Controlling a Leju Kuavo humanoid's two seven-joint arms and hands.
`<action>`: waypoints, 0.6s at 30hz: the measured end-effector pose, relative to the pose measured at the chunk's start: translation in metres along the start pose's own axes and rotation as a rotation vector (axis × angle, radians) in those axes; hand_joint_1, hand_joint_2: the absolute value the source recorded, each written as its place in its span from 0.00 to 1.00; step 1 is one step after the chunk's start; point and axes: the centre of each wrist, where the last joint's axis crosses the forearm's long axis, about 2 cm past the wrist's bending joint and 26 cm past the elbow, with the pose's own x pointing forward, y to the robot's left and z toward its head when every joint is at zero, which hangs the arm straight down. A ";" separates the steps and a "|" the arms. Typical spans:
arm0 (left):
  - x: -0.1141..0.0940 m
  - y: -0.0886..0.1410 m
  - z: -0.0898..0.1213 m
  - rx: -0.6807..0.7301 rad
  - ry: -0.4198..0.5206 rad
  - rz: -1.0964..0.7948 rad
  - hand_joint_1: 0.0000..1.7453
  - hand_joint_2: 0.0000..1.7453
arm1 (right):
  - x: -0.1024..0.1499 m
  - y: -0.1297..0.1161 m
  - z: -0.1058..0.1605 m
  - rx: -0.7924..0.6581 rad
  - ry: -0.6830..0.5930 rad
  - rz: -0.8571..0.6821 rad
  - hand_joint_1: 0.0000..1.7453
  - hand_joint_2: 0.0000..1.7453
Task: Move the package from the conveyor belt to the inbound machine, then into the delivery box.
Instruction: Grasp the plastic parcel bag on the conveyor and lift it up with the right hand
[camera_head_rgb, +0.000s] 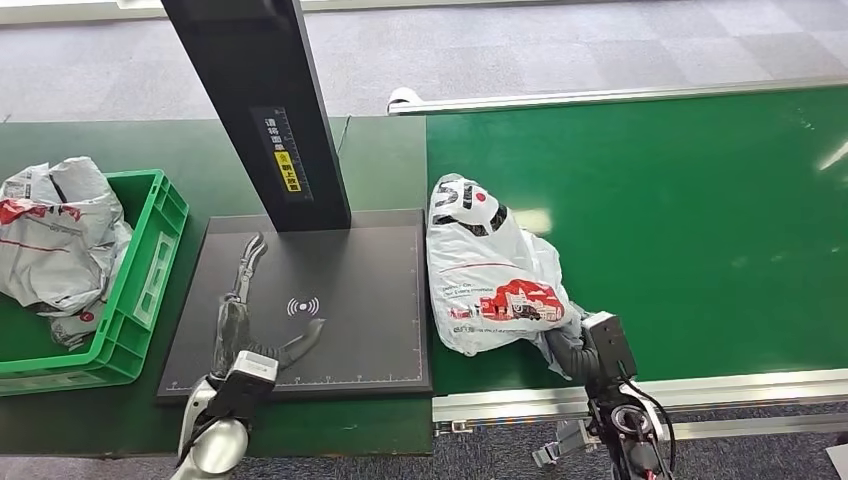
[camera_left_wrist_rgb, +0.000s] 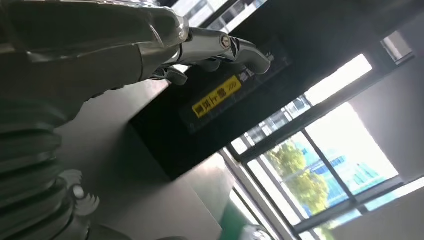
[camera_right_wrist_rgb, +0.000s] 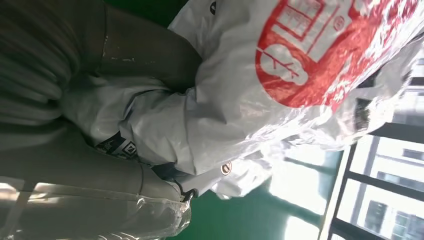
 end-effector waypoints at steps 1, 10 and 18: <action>-0.002 0.006 0.000 -0.013 -0.006 -0.053 0.00 1.00 | 0.008 0.002 0.000 0.012 -0.026 0.013 1.00 1.00; -0.024 0.053 -0.019 -0.161 0.006 -0.266 0.00 1.00 | 0.079 0.056 -0.038 0.257 -0.243 0.237 1.00 1.00; -0.047 0.081 -0.046 -0.185 0.032 -0.251 0.00 1.00 | 0.133 0.118 -0.091 0.455 -0.360 0.442 1.00 1.00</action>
